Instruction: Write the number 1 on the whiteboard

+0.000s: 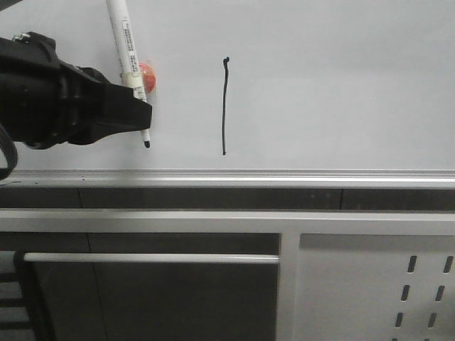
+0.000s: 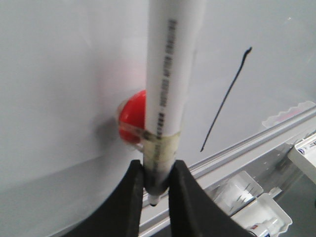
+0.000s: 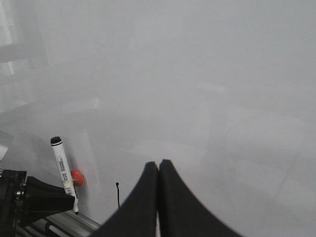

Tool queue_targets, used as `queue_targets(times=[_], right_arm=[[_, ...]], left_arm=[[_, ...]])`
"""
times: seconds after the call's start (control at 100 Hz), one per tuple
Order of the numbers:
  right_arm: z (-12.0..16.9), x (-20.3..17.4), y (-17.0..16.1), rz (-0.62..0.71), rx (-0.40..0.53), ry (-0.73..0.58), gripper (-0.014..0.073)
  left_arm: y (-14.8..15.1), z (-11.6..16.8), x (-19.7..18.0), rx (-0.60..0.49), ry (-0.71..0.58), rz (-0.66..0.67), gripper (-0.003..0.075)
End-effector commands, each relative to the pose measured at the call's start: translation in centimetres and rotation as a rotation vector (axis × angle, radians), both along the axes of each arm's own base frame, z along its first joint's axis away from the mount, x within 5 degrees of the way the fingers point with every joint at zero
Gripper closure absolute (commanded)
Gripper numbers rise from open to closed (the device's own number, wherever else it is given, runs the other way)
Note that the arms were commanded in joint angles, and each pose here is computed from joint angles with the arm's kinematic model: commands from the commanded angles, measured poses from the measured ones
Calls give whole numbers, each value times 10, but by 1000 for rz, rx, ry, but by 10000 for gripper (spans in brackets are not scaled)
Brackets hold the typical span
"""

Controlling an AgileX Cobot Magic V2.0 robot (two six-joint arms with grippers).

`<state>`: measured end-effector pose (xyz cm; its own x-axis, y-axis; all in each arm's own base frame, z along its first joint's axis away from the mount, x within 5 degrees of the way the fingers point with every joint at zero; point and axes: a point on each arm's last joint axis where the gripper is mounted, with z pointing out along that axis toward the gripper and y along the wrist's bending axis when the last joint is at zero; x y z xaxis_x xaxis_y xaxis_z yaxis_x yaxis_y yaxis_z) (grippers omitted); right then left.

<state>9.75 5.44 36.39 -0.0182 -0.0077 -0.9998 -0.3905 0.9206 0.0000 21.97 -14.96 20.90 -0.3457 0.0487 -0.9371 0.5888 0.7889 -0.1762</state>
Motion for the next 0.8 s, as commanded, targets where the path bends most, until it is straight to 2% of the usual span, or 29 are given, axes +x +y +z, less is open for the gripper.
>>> queue_targets(times=[0.0, 0.36, 0.79], right_arm=[[11, -2, 1, 35, 24, -39, 668], [11, -2, 2, 37, 26, -40, 668], [11, -2, 2, 37, 28, -39, 668]], left_arm=[[3, 24, 7, -91, -111, 22, 738], [12, 22, 12, -80, -88, 64, 738], [2, 22, 5, -74, -88, 14, 738]])
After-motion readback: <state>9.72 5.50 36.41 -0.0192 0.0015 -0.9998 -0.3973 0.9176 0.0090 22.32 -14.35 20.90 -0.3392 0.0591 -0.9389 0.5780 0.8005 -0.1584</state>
